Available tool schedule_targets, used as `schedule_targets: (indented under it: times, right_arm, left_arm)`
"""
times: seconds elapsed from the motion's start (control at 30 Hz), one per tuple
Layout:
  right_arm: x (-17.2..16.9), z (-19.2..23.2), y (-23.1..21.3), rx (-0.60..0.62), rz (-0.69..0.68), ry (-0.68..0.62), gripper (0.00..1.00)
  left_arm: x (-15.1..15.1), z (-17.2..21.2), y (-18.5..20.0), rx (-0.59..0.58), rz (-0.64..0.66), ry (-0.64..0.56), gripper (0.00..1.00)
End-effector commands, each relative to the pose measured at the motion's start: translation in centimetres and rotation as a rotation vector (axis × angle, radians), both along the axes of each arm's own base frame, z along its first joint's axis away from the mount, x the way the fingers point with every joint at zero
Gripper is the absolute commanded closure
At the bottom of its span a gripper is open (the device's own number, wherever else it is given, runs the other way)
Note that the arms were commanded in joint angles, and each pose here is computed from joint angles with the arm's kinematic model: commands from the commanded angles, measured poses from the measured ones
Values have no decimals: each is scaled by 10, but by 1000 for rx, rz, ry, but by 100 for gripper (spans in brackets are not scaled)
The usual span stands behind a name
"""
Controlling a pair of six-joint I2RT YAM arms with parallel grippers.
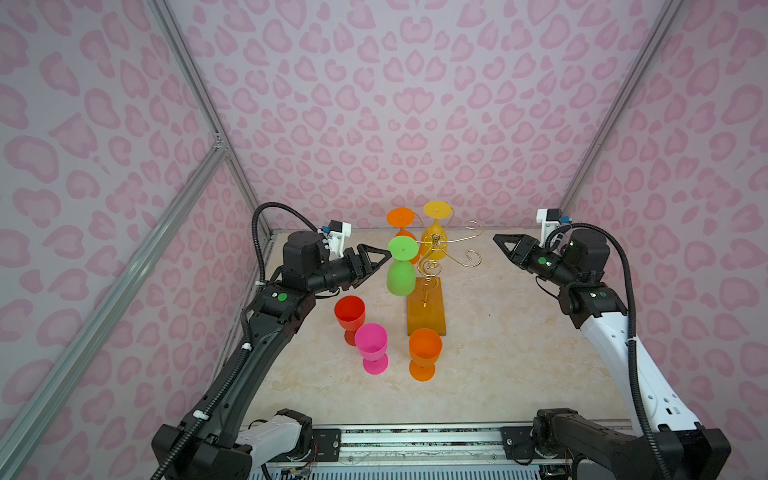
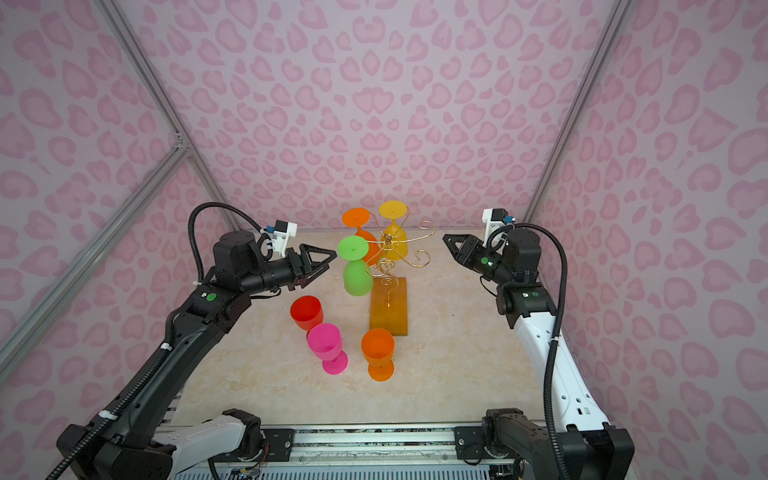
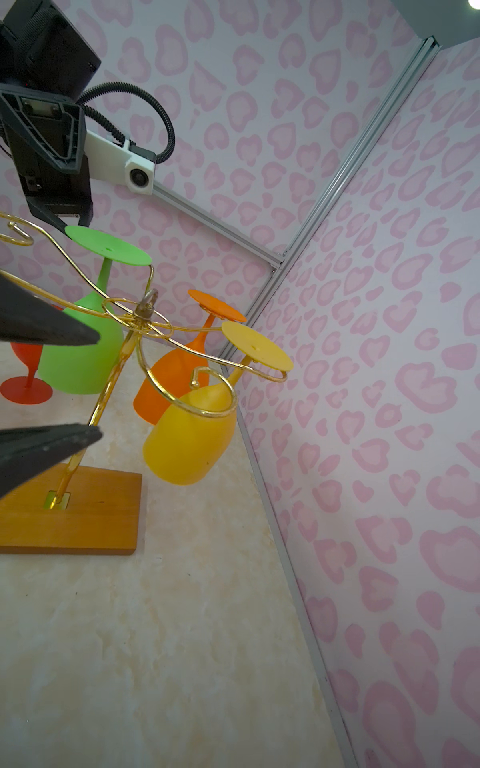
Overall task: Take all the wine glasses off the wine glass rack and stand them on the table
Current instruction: 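Open the left gripper and raise it off the red glass, then reach the left gripper to the green glass bowl on the rack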
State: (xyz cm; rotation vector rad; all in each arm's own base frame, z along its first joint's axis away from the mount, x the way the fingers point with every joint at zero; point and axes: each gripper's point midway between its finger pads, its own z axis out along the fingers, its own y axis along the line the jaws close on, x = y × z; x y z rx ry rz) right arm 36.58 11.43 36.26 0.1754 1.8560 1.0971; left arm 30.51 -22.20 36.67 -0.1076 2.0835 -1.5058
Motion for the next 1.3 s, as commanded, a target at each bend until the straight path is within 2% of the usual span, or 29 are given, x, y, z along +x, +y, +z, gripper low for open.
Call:
schedule_targets:
  times: [0.0, 0.53, 1.27]
  right_arm:
    - [0, 3, 0, 7, 10, -22, 67]
    - [3, -1, 0, 26, 14, -20, 67]
    - [1, -6, -10, 41, -2, -17, 67]
  left_arm:
    - [-5, 24, -10, -121, -66, -18, 29]
    - [-3, 11, -27, -127, -74, 50, 33]
    - [4, 19, -43, -135, -96, 42, 39]
